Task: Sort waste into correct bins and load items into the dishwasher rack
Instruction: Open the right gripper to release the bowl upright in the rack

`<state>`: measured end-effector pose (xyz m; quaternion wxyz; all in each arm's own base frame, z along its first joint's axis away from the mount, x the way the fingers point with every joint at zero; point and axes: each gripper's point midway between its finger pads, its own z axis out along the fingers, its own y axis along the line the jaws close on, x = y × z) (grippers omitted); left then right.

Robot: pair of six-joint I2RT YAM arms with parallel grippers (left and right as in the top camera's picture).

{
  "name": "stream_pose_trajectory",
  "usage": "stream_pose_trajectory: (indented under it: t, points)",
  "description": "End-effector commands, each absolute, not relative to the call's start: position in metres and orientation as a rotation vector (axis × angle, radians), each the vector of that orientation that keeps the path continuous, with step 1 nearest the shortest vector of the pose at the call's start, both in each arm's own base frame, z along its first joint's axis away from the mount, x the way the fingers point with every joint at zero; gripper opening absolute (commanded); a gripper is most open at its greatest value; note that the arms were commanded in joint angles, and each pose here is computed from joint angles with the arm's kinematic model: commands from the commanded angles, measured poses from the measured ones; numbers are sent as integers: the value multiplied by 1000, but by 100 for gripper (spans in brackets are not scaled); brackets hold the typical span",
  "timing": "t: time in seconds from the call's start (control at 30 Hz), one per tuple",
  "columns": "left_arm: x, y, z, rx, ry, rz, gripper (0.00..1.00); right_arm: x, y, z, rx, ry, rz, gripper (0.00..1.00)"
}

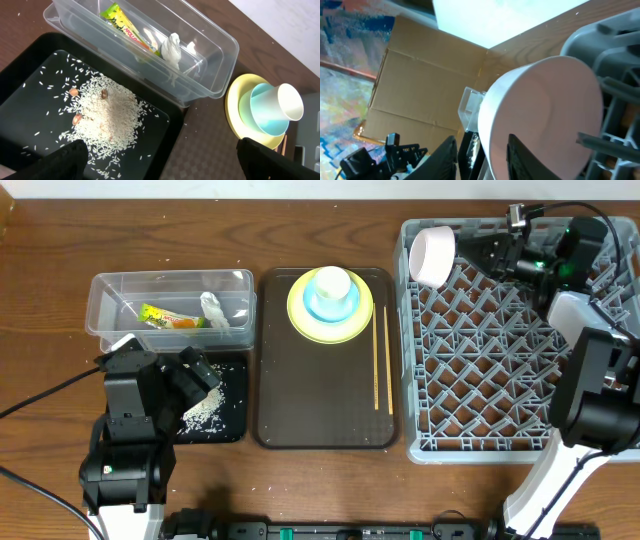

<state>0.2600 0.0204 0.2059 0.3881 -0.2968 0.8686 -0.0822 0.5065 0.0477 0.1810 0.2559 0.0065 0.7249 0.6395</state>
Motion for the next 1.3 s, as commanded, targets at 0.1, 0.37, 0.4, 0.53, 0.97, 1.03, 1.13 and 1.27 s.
stream_pose_trajectory:
  t: [0.1, 0.37, 0.4, 0.53, 0.97, 1.03, 1.13, 1.27]
  points:
    - [261, 24, 214, -759, 2187, -201, 98, 503, 31, 176, 53, 1965, 1744, 31]
    - [261, 24, 214, -759, 2187, -200, 98, 524, 8, 174, 267, 1963, 1653, 21]
    - [261, 24, 214, -759, 2187, -201, 98, 526, 6, 176, 276, 1958, 1634, 21]
    - [261, 24, 214, -759, 2187, -200, 98, 533, 5, 193, 297, 1933, 1550, 21]
    - [261, 24, 214, -759, 2187, -201, 98, 497, -36, 246, 438, 2092, 538, 21]
    - [261, 24, 214, -759, 2187, -200, 98, 489, -28, 259, 319, 2101, 369, 21]
    - [261, 24, 214, -759, 2187, -201, 98, 483, 6, 274, 99, 2095, 258, 16]
    - [261, 24, 214, -760, 2187, -201, 98, 482, 60, 269, -135, 2103, 169, 8]
